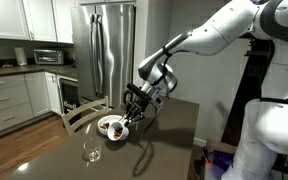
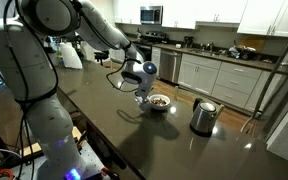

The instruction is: Pour the contents from the white cup into the white bowl

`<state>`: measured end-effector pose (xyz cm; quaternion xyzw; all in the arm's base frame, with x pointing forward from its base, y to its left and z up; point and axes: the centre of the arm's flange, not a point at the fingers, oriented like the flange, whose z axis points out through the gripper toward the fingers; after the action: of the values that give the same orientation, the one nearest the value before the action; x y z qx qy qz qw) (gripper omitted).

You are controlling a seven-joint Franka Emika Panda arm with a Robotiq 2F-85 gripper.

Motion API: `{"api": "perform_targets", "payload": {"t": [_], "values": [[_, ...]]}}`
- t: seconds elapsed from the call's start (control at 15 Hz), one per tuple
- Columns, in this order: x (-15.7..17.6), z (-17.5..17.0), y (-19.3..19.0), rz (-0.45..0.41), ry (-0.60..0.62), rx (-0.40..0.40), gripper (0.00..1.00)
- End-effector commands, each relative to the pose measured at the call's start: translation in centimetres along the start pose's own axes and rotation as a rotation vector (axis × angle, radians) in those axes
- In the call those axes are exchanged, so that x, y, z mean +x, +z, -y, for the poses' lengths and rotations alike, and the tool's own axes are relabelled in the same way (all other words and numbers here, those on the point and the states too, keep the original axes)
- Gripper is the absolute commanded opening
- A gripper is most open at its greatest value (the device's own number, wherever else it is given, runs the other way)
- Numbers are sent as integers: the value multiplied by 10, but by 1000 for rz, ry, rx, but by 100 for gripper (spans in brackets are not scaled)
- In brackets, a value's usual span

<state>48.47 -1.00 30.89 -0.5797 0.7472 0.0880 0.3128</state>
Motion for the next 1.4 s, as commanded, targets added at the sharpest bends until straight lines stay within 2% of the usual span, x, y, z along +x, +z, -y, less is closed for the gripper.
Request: {"api": "perform_targets", "payload": {"t": [0.0, 0.53, 0.8, 1.33], "values": [[-16, 0, -26, 24, 70, 10, 4], [-43, 17, -53, -8, 58, 77, 4], [-39, 27, -46, -89, -24, 103, 4], [-26, 46, -34, -104, -65, 129, 4]]}}
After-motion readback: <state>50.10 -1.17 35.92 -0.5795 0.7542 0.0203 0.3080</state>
